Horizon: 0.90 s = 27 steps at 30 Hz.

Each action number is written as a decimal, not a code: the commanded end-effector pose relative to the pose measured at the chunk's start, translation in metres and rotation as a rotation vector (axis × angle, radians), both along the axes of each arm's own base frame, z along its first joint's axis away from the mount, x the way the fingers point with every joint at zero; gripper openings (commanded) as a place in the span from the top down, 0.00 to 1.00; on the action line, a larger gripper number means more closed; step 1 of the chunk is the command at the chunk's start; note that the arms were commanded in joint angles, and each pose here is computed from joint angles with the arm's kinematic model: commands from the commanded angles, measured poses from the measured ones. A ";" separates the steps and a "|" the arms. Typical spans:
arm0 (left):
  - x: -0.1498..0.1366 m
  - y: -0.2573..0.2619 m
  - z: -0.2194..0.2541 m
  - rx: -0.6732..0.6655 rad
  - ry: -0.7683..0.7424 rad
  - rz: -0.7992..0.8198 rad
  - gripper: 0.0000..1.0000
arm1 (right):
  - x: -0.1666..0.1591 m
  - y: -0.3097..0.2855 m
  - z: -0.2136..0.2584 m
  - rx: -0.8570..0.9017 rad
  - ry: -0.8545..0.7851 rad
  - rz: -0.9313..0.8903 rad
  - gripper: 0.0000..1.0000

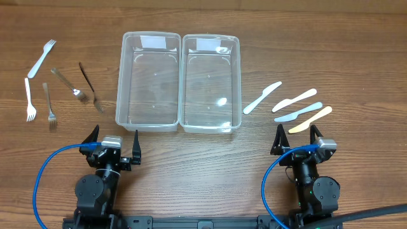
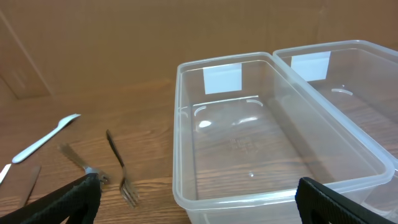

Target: Pack container

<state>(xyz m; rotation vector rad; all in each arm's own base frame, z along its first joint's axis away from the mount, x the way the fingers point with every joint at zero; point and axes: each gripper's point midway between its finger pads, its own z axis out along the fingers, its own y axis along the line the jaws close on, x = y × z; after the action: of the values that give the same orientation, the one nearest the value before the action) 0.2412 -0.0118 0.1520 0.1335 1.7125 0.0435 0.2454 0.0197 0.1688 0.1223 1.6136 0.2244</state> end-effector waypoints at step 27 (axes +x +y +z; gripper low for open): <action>0.002 0.015 0.019 0.078 -0.084 0.078 0.00 | 0.000 0.001 0.003 0.136 0.005 0.004 0.00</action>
<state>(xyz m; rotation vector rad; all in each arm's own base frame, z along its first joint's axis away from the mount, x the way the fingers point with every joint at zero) 0.2432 -0.0037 0.1632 0.1583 1.6611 0.1424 0.2453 0.0210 0.1685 0.1495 1.6145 0.2606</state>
